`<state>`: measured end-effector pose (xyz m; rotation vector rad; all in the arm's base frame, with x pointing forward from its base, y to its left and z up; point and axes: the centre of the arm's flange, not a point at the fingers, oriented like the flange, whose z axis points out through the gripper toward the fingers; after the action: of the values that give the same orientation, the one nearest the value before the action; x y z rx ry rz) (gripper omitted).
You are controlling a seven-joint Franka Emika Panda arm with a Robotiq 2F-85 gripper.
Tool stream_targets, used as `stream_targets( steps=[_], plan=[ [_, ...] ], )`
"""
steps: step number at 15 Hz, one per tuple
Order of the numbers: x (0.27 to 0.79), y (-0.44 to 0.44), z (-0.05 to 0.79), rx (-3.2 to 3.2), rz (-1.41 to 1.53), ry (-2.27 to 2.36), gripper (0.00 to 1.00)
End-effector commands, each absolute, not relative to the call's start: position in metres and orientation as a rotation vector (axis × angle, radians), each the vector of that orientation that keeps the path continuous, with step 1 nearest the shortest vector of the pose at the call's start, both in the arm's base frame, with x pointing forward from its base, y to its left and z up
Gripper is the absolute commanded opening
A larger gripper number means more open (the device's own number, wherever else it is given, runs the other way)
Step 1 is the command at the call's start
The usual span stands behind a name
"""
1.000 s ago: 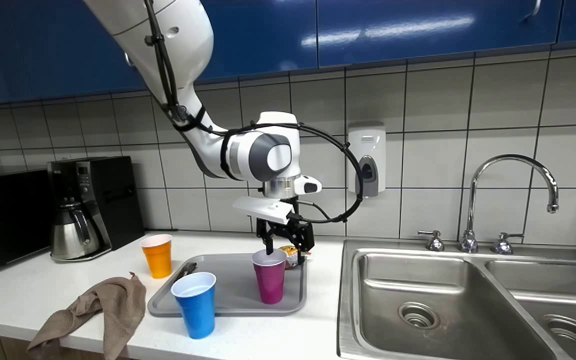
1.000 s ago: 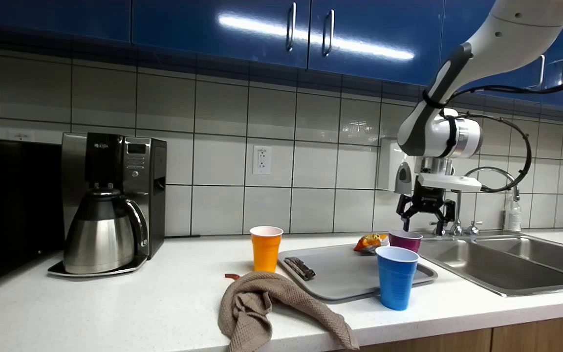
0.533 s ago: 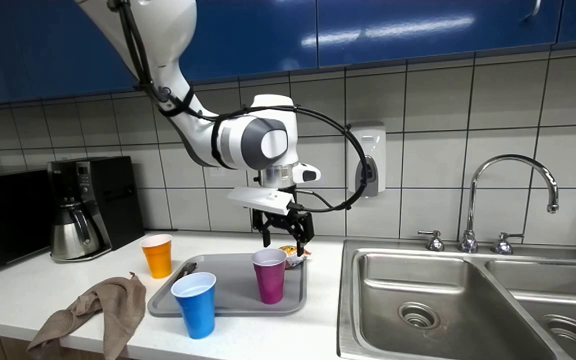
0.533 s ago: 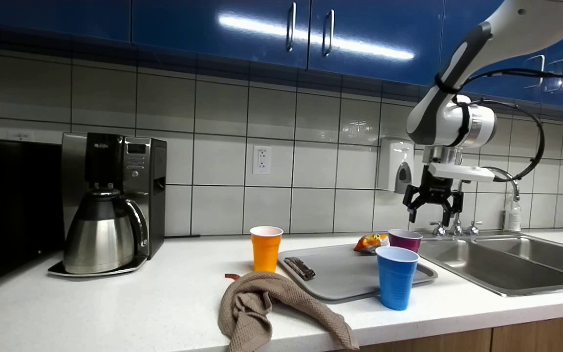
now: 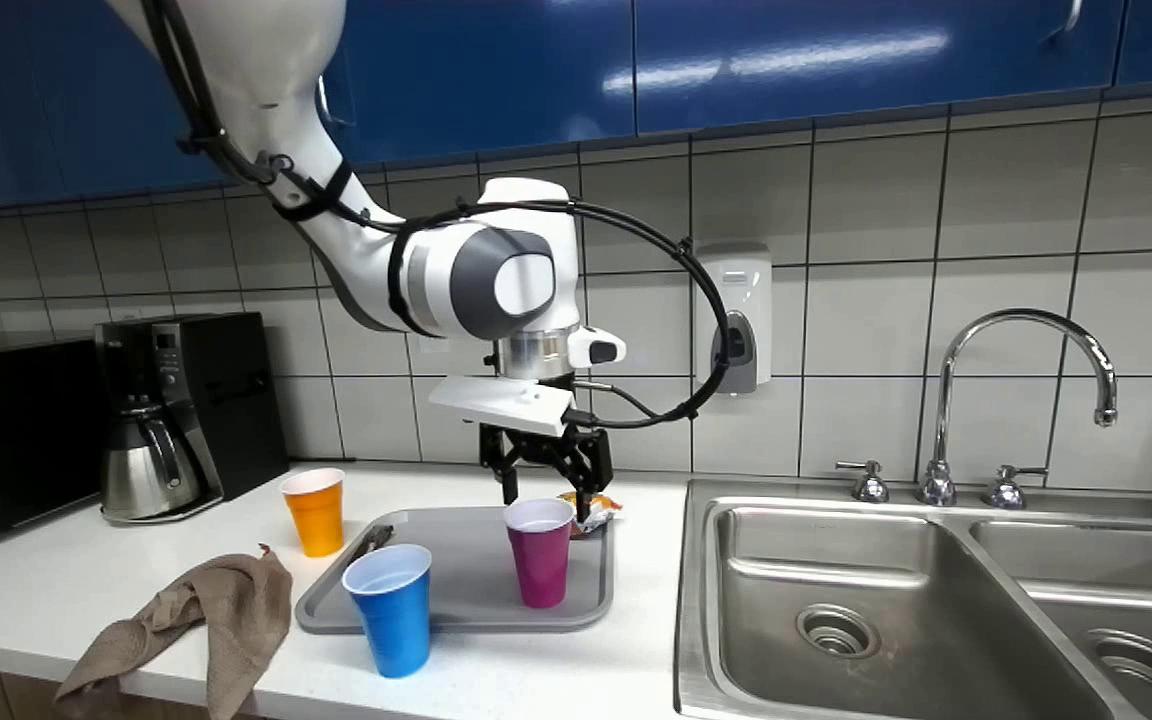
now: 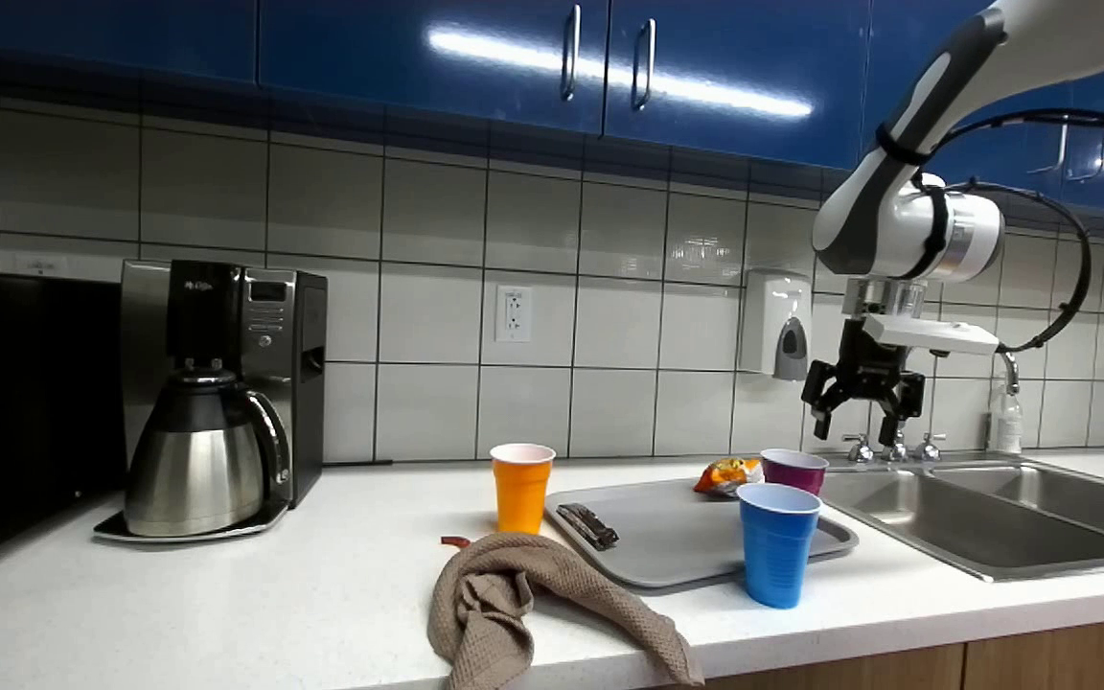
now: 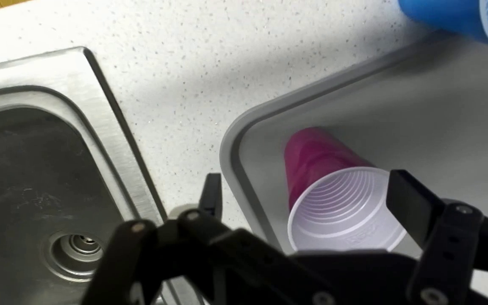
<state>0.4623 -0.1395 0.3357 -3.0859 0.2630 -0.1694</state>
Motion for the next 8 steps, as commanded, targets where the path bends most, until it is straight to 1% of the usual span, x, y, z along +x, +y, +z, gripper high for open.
stream_targets(
  steps=[1,8],
  plan=[
    [0.441,-0.126,0.340,-3.102,-0.166,0.172,1.00],
    [0.432,-0.100,0.330,-3.115,-0.122,0.079,1.00]
  ],
)
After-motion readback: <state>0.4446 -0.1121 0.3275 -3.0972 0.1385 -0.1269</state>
